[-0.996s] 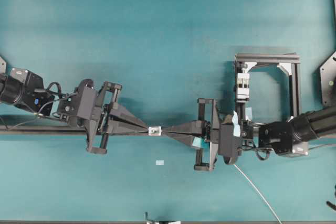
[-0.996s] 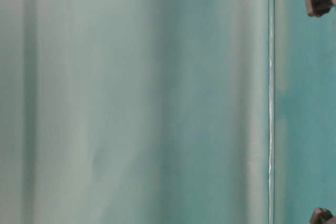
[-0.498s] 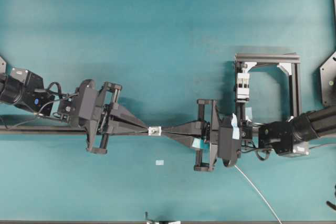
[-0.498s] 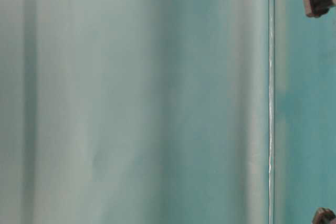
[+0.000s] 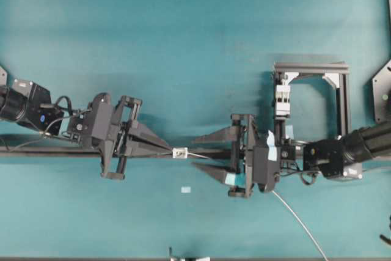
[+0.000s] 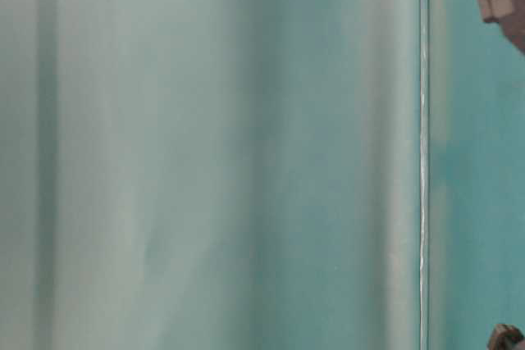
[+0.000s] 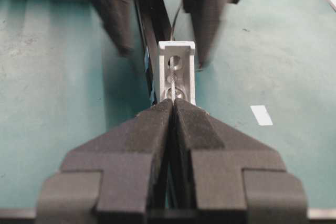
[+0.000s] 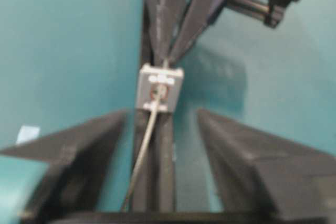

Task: Insert the wire through the hole in the metal fitting marked with a red label. (retake)
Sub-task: 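Grasp the protruding wire tip with the left gripper, open right, then pull the wire leftward through the hole with the left gripper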

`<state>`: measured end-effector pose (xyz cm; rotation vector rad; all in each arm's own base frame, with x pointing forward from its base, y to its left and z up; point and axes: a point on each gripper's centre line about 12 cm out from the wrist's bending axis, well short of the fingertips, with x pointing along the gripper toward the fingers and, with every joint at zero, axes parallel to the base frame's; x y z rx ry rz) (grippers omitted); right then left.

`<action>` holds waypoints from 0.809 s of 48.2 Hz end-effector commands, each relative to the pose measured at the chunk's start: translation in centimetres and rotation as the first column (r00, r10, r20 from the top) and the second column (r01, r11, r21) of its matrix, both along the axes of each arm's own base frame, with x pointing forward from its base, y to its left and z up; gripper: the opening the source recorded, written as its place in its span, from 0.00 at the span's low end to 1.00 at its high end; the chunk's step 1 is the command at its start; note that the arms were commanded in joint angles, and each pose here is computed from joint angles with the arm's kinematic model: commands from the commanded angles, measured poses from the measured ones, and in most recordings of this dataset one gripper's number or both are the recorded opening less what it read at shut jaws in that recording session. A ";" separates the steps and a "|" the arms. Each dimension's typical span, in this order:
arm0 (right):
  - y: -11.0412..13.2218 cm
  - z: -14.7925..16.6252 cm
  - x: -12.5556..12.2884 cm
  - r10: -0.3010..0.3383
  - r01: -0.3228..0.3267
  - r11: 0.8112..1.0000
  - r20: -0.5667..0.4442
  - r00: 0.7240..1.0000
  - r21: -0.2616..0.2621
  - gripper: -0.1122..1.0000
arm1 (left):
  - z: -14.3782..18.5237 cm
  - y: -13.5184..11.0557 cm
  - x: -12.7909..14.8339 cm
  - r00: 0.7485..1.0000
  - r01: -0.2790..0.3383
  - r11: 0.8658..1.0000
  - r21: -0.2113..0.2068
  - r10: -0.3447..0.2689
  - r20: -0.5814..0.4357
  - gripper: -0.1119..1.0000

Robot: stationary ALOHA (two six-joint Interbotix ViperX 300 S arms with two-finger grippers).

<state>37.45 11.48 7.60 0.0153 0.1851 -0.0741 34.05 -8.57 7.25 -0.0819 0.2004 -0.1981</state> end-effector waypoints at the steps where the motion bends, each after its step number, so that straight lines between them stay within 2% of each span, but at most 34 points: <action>1: 0.3 2.1 0.0 0.008 -0.009 1.000 0.051 0.999 0.021 0.86 | 1.3 -0.1 0.4 0.999 0.002 1.000 -0.009 -0.001 0.042 0.01; 12: 0.2 2.1 -0.2 0.008 -0.009 1.000 0.051 0.999 0.020 0.85 | 1.3 -0.1 0.0 0.999 0.004 1.000 -0.006 -0.003 0.035 0.01; 25: 0.2 2.1 -0.3 0.008 -0.009 1.000 0.048 0.999 0.019 0.84 | 3.0 -0.2 -2.5 0.999 0.033 0.999 0.003 -0.033 0.012 0.01; 39: 0.2 2.0 -0.3 0.009 -0.010 1.000 0.042 0.999 0.018 0.84 | 3.3 0.1 -4.9 0.997 0.049 0.999 0.018 -0.048 -0.064 0.01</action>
